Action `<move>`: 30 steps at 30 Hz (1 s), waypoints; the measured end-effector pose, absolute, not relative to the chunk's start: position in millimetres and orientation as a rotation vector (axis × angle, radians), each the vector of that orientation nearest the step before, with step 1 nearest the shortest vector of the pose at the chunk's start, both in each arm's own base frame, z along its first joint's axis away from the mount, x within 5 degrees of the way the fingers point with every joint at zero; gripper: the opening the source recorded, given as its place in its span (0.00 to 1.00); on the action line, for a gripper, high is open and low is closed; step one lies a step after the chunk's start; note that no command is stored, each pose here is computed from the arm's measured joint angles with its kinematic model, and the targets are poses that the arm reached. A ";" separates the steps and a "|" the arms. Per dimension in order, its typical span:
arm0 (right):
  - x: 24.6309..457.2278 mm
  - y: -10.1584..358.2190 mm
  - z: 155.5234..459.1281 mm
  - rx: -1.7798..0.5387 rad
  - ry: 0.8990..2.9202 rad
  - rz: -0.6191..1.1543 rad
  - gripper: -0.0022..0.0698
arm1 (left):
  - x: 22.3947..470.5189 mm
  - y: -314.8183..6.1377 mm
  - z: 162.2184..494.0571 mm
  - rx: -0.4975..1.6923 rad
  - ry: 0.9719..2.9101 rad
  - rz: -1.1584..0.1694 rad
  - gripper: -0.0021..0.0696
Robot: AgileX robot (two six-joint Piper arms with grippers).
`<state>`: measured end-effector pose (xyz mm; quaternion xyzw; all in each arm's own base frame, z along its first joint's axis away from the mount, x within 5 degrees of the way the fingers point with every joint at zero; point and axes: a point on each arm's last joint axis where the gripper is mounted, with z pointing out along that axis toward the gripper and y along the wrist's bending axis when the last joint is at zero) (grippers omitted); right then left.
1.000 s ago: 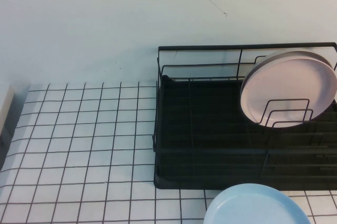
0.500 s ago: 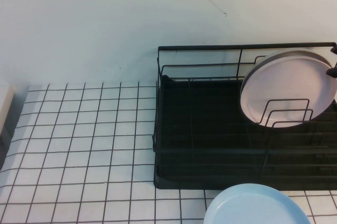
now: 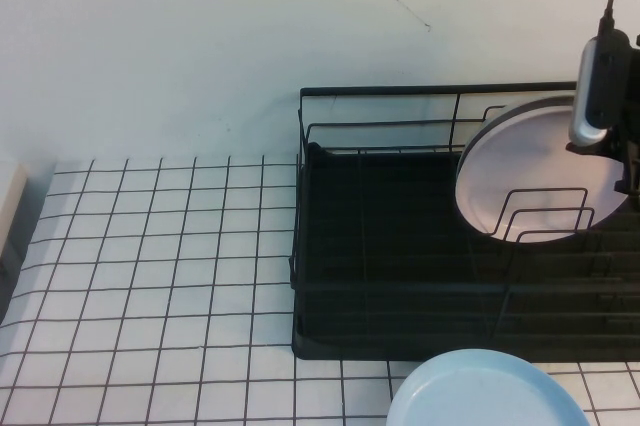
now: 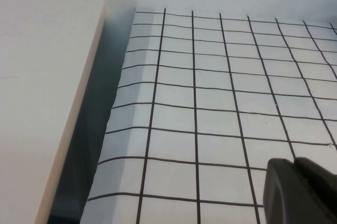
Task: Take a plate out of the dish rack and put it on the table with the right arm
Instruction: Grasp the plate from the shelf, then place the plate from the table
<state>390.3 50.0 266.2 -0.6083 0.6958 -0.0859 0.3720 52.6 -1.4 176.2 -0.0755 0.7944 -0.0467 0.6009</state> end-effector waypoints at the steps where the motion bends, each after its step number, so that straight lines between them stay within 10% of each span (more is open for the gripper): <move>1: 391.6 49.8 264.4 -1.557 1.786 -0.223 0.52 | 52.6 -1.4 176.2 -0.175 1.841 -0.108 0.02; 10: 390.3 49.3 270.0 -1.538 1.780 -0.238 0.17 | 52.6 -1.4 176.2 -0.175 1.841 -0.108 0.02; 21: 335.1 48.6 360.4 -1.340 1.711 -0.246 0.16 | 52.6 -1.4 176.2 -0.175 1.841 -0.108 0.02; 30: 236.7 53.6 407.3 -0.846 2.105 0.289 0.16 | 52.6 -1.5 176.2 -0.176 1.841 -0.110 0.02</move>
